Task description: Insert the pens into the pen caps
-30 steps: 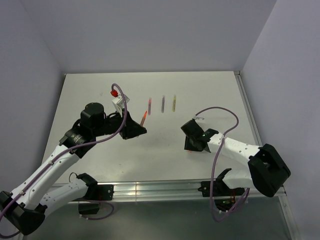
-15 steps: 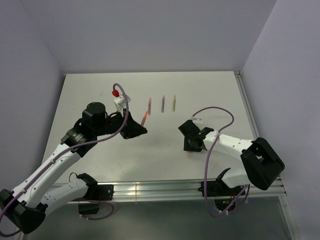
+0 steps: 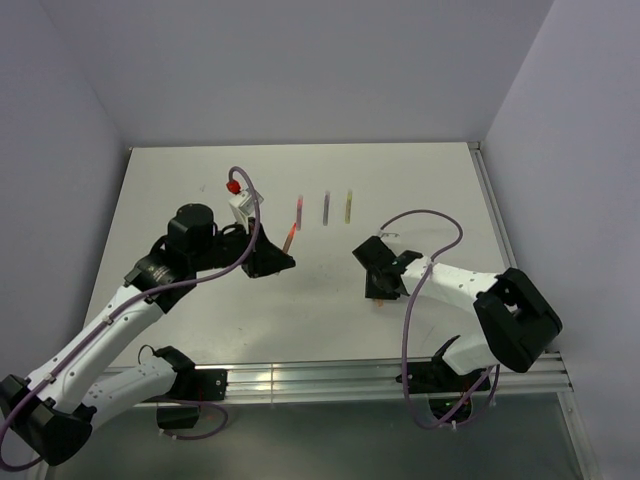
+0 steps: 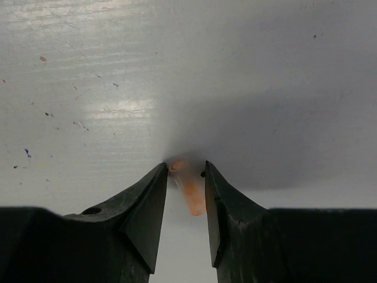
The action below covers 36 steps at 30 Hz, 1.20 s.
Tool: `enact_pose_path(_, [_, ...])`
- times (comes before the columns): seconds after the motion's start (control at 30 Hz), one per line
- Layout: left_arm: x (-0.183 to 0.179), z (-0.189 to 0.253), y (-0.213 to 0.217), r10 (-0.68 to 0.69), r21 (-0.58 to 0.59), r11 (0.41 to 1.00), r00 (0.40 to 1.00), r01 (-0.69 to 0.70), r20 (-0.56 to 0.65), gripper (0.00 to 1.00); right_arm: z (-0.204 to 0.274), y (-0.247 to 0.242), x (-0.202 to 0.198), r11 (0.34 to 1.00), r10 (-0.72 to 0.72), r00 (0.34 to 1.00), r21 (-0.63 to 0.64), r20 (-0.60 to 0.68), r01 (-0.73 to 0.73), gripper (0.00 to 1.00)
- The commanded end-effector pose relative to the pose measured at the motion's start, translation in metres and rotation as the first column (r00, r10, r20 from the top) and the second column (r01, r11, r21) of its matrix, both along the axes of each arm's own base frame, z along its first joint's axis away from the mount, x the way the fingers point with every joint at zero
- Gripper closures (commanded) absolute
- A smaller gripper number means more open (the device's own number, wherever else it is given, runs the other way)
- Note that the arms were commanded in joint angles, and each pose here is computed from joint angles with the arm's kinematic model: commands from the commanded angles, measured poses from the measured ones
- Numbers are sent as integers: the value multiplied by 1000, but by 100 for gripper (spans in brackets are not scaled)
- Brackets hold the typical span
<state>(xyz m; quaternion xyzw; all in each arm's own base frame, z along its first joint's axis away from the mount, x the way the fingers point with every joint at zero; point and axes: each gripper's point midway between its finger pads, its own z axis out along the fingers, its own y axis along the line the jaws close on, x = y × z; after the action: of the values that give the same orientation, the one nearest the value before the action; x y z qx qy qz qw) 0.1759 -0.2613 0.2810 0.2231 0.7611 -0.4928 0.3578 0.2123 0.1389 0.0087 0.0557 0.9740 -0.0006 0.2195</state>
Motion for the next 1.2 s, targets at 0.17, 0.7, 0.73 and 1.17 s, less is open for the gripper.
enact_pose_path(0.17, [2, -1, -5, -20, -7, 1000, 1000, 20, 2, 100, -20, 8, -14, 999, 40, 996, 11, -80, -39, 71])
enact_pose_path(0.7, [7, -6, -11, -22, -16, 1000, 999, 21, -34, 100, -30, 8, -36, 999, 37, 990, 43, -133, -31, 66])
enact_pose_path(0.73, [6, -6, -12, -26, -17, 1000, 999, 26, -36, 100, -31, 6, -37, 999, 34, 990, 39, -134, -29, 65])
enact_pose_path(1.17, [4, -2, -11, -33, -25, 999, 999, 33, -22, 100, -39, 3, -48, 1000, 17, 984, -8, -179, -19, 66])
